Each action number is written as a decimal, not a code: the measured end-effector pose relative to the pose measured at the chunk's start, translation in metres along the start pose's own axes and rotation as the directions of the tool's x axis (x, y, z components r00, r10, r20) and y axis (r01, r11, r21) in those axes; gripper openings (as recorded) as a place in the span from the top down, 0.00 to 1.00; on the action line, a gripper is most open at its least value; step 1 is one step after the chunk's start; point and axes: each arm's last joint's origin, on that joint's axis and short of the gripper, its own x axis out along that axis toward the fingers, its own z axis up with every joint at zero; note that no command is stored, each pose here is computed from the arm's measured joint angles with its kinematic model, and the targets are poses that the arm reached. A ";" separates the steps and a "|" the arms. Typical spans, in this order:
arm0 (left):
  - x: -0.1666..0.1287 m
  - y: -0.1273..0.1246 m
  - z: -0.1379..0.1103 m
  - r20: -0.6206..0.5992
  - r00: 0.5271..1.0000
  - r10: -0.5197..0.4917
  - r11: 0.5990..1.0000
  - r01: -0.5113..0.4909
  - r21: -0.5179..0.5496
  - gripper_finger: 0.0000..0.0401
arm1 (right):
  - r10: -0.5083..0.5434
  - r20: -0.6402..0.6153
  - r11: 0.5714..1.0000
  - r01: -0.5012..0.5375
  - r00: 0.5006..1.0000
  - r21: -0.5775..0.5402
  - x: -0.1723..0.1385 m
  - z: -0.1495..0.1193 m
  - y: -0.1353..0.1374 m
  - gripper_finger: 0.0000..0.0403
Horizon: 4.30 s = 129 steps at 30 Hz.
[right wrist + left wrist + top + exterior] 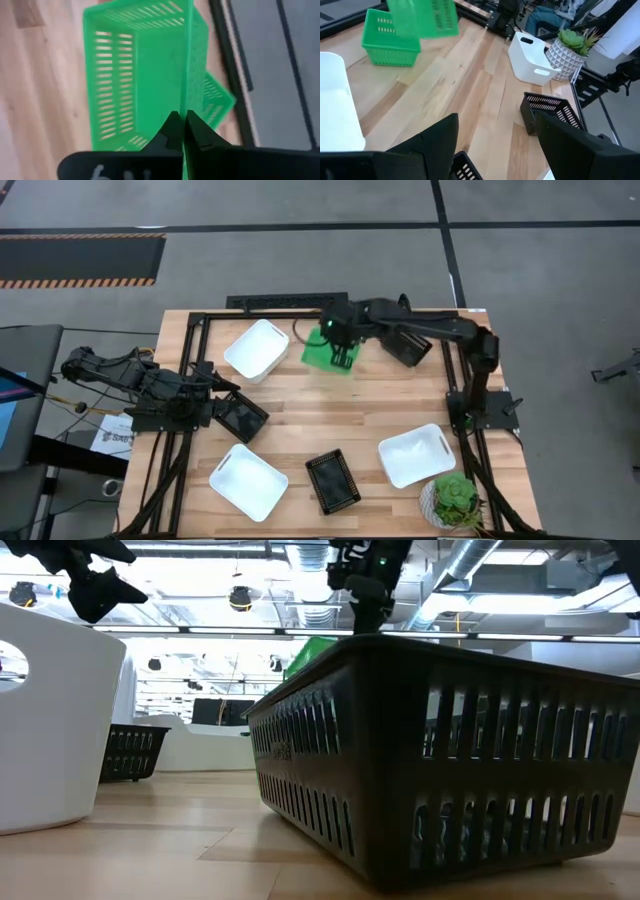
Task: Stack baskets by color
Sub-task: Stack the bottom green bin on top of the green bins, then put the bottom black bin on top of the top black bin
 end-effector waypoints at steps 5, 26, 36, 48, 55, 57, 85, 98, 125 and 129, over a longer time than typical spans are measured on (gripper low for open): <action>0.000 0.001 0.000 0.019 0.999 0.032 0.999 -0.032 0.001 0.37 | -0.024 -0.052 0.986 0.015 0.998 -0.167 0.003 -0.008 -0.029 0.99; 0.000 0.003 0.001 0.054 0.994 0.090 0.996 -0.090 -0.001 0.37 | 0.075 -0.065 0.855 -0.098 0.995 -0.509 0.042 -0.008 -0.059 0.98; 0.000 0.003 0.001 0.051 0.995 0.090 0.996 -0.090 0.000 0.37 | 0.097 -0.126 0.806 -0.152 0.987 -0.572 0.060 -0.008 -0.047 0.96; 0.000 0.003 0.001 0.051 0.995 0.091 0.996 -0.091 0.008 0.37 | 0.094 -0.119 0.778 -0.148 0.988 -0.611 0.057 -0.007 -0.045 0.80; 0.000 0.003 0.001 0.051 0.995 0.091 0.996 -0.091 0.008 0.37 | 0.088 -0.101 0.780 -0.132 0.991 -0.612 0.058 -0.005 -0.046 0.64; 0.000 0.003 0.001 0.051 0.995 0.090 0.996 -0.091 0.008 0.37 | 0.083 -0.102 0.780 -0.129 0.991 -0.612 0.058 -0.005 -0.046 0.58; 0.000 0.002 -0.001 -0.006 1.000 0.030 0.999 -0.030 0.013 0.37 | 0.291 -0.434 0.931 -0.147 0.852 0.336 0.005 -0.020 0.057 0.52; 0.000 0.001 -0.002 -0.027 1.000 0.007 1.000 -0.007 0.017 0.37 | 0.260 -0.241 0.795 -0.066 0.935 0.603 -0.057 -0.039 0.224 0.55; 0.000 0.001 -0.002 -0.021 1.000 0.014 0.999 -0.013 0.039 0.37 | 0.199 -0.382 0.748 0.112 0.902 0.654 0.023 -0.080 0.339 0.55; 0.000 0.001 -0.002 -0.021 1.000 0.014 0.999 -0.013 0.039 0.37 | 0.207 -0.380 0.747 0.105 0.901 0.656 0.022 -0.080 0.340 0.55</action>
